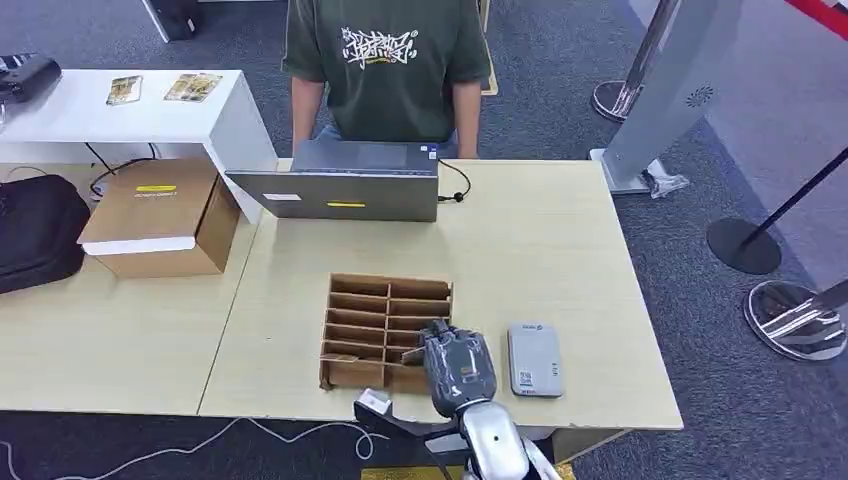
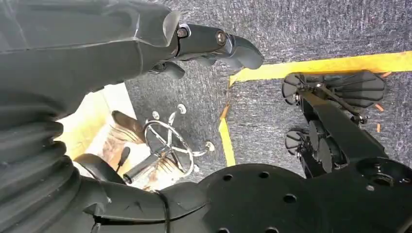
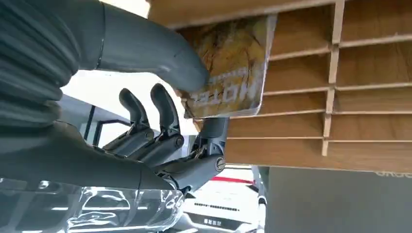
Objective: Pass the card to the sensor for recognition and then transmit it.
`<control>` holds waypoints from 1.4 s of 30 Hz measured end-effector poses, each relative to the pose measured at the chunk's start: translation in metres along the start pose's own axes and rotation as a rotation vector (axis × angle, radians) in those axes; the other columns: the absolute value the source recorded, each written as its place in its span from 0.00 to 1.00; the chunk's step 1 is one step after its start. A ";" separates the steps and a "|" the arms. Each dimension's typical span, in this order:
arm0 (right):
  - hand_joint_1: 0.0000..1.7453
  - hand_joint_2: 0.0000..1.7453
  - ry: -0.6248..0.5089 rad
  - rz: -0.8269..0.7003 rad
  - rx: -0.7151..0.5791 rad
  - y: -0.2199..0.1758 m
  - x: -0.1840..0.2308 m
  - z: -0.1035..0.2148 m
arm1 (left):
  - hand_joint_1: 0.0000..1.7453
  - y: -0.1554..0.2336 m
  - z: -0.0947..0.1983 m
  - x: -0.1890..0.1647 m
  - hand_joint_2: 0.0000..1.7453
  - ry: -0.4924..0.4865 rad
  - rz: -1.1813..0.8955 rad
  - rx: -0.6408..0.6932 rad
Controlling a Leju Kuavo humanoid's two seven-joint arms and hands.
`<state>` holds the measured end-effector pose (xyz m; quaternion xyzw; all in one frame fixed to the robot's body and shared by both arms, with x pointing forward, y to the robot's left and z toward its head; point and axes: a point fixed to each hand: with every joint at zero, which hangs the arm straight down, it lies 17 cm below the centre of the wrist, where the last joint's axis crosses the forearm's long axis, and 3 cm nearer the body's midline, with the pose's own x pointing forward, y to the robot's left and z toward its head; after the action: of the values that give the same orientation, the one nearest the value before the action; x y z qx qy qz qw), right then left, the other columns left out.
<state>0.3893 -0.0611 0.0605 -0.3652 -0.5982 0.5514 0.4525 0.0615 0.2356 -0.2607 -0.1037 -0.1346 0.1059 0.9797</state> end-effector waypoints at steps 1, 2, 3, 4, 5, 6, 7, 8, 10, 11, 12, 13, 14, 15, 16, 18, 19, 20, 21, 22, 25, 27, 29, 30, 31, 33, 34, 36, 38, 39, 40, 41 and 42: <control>0.77 1.00 -0.001 0.000 -0.001 0.000 0.000 0.000 | 0.00 0.000 0.000 0.000 1.00 0.000 0.000 0.002; 0.78 1.00 -0.001 0.000 -0.001 -0.001 0.000 0.000 | 0.00 0.001 0.000 0.000 1.00 0.000 -0.001 0.005; 0.78 1.00 -0.001 0.000 -0.002 -0.001 0.000 0.000 | 0.00 0.001 0.000 0.000 1.00 0.000 -0.001 0.007; 0.78 1.00 -0.001 0.000 -0.002 -0.001 0.000 0.000 | 0.00 0.001 0.000 0.000 1.00 0.000 -0.001 0.007; 0.80 1.00 -0.002 0.000 -0.002 -0.001 0.001 0.000 | 0.00 0.002 0.000 0.000 1.00 -0.001 -0.001 0.009; 0.80 1.00 -0.001 0.000 -0.003 -0.001 0.001 0.000 | 0.00 0.002 0.000 0.000 1.00 0.000 -0.002 0.012; 0.80 1.00 -0.001 -0.001 -0.004 -0.002 0.001 0.000 | 0.00 0.003 -0.001 0.000 1.00 0.001 -0.002 0.015; 0.82 1.00 0.000 -0.001 -0.004 -0.002 0.000 0.000 | 0.00 0.003 -0.001 0.000 1.00 0.002 -0.003 0.016; 0.87 1.00 0.000 -0.002 -0.005 -0.002 0.000 0.000 | 0.00 0.004 -0.001 0.000 1.00 0.002 -0.003 0.019; 1.00 1.00 0.002 -0.002 -0.007 -0.003 0.000 -0.001 | 0.00 0.004 -0.001 0.001 1.00 0.002 -0.003 0.020; 1.00 1.00 0.004 -0.003 -0.011 -0.004 0.000 -0.001 | 0.00 0.005 -0.001 0.001 1.00 0.001 -0.004 0.023; 1.00 1.00 0.007 -0.005 -0.021 -0.006 -0.001 -0.001 | 0.00 0.005 -0.001 0.001 1.00 0.001 -0.004 0.025; 1.00 1.00 0.012 -0.009 -0.032 -0.009 -0.001 -0.001 | 0.00 0.005 -0.001 0.001 1.00 0.001 -0.004 0.026; 1.00 1.00 0.017 -0.013 -0.043 -0.011 -0.002 -0.001 | 0.00 0.006 -0.001 0.001 1.00 0.001 -0.004 0.027; 1.00 1.00 0.022 -0.017 -0.052 -0.014 -0.003 0.000 | 0.00 0.006 -0.001 0.001 1.00 0.001 -0.004 0.027; 1.00 1.00 0.043 -0.027 -0.075 -0.020 -0.008 0.001 | 0.00 0.006 -0.001 0.001 1.00 0.000 -0.004 0.028; 1.00 1.00 0.049 -0.032 -0.090 -0.025 -0.010 0.002 | 0.00 0.006 -0.001 0.001 1.00 -0.001 -0.004 0.028; 1.00 1.00 0.058 -0.037 -0.106 -0.030 -0.012 0.003 | 0.00 0.005 -0.001 0.001 1.00 -0.002 -0.004 0.026; 1.00 1.00 0.073 -0.044 -0.127 -0.036 -0.015 0.003 | 0.00 0.005 -0.001 0.001 1.00 -0.005 -0.004 0.024; 1.00 1.00 0.089 -0.050 -0.144 -0.041 -0.019 0.005 | 0.00 0.004 -0.001 0.001 1.00 -0.005 -0.003 0.022; 1.00 1.00 0.136 -0.071 -0.202 -0.059 -0.031 0.009 | 0.00 0.004 0.000 0.001 1.00 -0.005 -0.002 0.017; 1.00 1.00 0.166 -0.085 -0.251 -0.075 -0.040 0.013 | 0.00 0.004 0.000 0.001 1.00 -0.005 -0.002 0.017; 1.00 1.00 0.196 -0.099 -0.297 -0.088 -0.050 0.018 | 0.00 0.004 0.000 0.000 1.00 -0.005 -0.003 0.020; 1.00 1.00 0.207 -0.103 -0.313 -0.093 -0.054 0.020 | 0.00 0.005 0.000 0.000 1.00 -0.005 -0.003 0.024; 1.00 1.00 0.222 -0.108 -0.333 -0.100 -0.060 0.022 | 0.00 0.007 -0.001 0.001 1.00 -0.005 -0.004 0.029; 1.00 1.00 0.240 -0.114 -0.350 -0.105 -0.067 0.027 | 0.00 0.009 -0.001 0.001 1.00 -0.006 -0.006 0.038; 1.00 1.00 0.251 -0.116 -0.360 -0.109 -0.071 0.030 | 0.00 0.010 -0.001 0.001 1.00 -0.006 -0.006 0.041; 1.00 1.00 0.266 -0.118 -0.369 -0.111 -0.077 0.033 | 0.00 0.011 -0.001 0.002 1.00 -0.006 -0.007 0.044; 1.00 1.00 0.276 -0.120 -0.373 -0.112 -0.080 0.036 | 0.00 0.011 -0.001 0.002 1.00 -0.007 -0.007 0.046; 1.00 1.00 0.283 -0.123 -0.378 -0.114 -0.082 0.038 | 0.00 0.012 -0.001 0.002 1.00 -0.007 -0.008 0.048; 1.00 1.00 0.289 -0.127 -0.386 -0.115 -0.084 0.040 | 0.00 0.012 -0.001 0.002 1.00 -0.007 -0.008 0.049; 1.00 1.00 0.293 -0.131 -0.400 -0.118 -0.085 0.041 | 0.00 0.012 -0.001 0.002 1.00 -0.008 -0.008 0.050; 1.00 1.00 0.293 -0.136 -0.424 -0.123 -0.087 0.043 | 0.00 0.012 -0.001 0.003 1.00 -0.009 -0.008 0.049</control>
<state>0.3839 -0.1718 0.1709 -0.4866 -0.6517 0.3235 0.4836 0.0621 0.2472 -0.2637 -0.0787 -0.1367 0.1057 0.9818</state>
